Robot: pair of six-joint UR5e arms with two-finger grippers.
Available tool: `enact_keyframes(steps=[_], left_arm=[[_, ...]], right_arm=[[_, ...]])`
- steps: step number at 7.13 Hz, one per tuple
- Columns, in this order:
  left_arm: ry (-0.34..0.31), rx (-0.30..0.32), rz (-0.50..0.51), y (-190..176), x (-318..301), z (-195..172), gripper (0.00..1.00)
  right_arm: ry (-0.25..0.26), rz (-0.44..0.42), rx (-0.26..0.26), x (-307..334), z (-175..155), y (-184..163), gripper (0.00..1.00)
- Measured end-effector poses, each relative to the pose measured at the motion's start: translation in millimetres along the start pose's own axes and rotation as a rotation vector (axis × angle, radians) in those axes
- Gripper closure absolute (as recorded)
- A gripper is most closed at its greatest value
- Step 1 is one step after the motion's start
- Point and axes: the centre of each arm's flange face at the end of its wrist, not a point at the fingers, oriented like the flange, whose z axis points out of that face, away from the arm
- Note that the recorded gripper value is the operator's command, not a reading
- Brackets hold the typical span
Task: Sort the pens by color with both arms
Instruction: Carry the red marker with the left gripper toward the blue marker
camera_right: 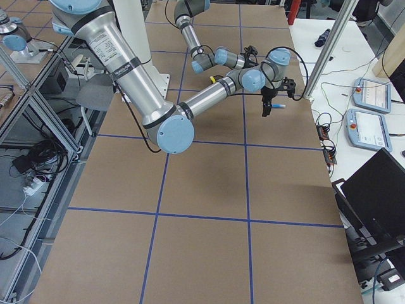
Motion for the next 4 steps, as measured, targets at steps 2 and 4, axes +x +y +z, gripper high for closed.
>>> enact_keyframes(steps=[2, 4], left_arm=[[-0.012, -0.009, -0.001, 14.0, -8.2, 10.7, 1.0], [0.003, -0.026, -0.072, 13.7, -0.9, 9.6, 1.0]], right_arm=[[0.0, 0.0, -0.002, 0.5, 0.8, 0.4, 0.0], [0.001, 0.0, -0.002, 0.4, 1.4, 0.5, 0.0]])
